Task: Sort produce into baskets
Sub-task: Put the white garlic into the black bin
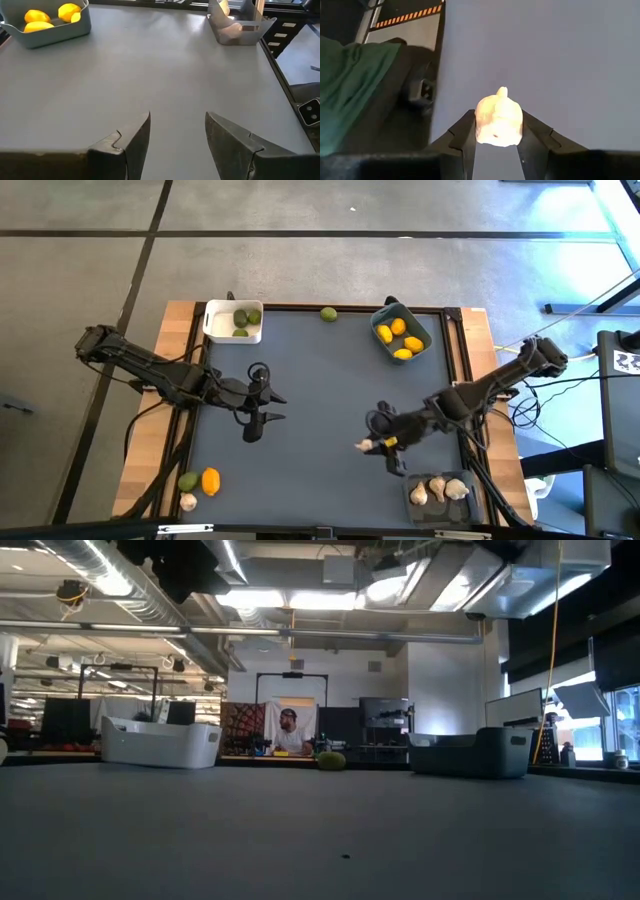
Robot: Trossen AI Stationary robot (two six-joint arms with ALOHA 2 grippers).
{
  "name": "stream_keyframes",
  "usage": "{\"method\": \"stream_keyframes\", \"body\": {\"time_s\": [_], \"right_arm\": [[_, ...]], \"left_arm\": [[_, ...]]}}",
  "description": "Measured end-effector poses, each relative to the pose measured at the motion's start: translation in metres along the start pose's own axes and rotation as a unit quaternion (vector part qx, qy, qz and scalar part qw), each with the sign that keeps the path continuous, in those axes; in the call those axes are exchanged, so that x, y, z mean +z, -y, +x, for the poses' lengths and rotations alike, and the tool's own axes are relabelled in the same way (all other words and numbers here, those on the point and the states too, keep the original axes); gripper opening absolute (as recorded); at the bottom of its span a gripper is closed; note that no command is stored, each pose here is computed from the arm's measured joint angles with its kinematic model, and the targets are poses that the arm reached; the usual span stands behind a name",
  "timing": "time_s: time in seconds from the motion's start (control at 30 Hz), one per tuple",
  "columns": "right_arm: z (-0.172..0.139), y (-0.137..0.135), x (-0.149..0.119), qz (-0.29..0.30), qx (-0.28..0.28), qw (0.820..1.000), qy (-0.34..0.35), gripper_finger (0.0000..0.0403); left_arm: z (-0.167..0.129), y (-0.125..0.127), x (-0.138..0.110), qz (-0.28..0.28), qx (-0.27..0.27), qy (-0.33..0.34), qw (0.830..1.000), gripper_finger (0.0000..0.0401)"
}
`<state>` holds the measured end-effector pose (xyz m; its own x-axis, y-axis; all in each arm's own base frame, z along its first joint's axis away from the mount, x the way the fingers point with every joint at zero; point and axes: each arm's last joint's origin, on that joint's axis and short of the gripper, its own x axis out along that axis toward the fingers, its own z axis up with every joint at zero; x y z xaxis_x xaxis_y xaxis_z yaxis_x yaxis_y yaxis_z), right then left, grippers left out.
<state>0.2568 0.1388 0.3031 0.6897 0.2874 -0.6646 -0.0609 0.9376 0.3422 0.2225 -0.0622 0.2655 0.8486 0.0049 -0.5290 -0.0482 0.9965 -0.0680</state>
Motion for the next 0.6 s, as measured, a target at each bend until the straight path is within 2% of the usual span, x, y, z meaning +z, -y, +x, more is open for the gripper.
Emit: {"method": "stream_keyframes", "body": {"time_s": [0.23,0.47,0.6], "right_arm": [[-0.01,-0.037,-0.033,0.085,0.01,0.995,-0.04,0.0113],[-0.023,-0.06,-0.069,0.163,-0.05,0.984,-0.048,0.0113],[-0.026,-0.067,-0.087,0.187,-0.08,0.977,-0.057,0.0113]], "left_arm": [[0.0,0.0,0.0,0.0,0.0,0.001,1.0,0.0186],[0.0,0.0,0.001,-0.003,-0.001,0.003,1.0,0.0186],[0.0,0.0,0.001,-0.003,0.0,0.003,1.0,0.0186]]}}
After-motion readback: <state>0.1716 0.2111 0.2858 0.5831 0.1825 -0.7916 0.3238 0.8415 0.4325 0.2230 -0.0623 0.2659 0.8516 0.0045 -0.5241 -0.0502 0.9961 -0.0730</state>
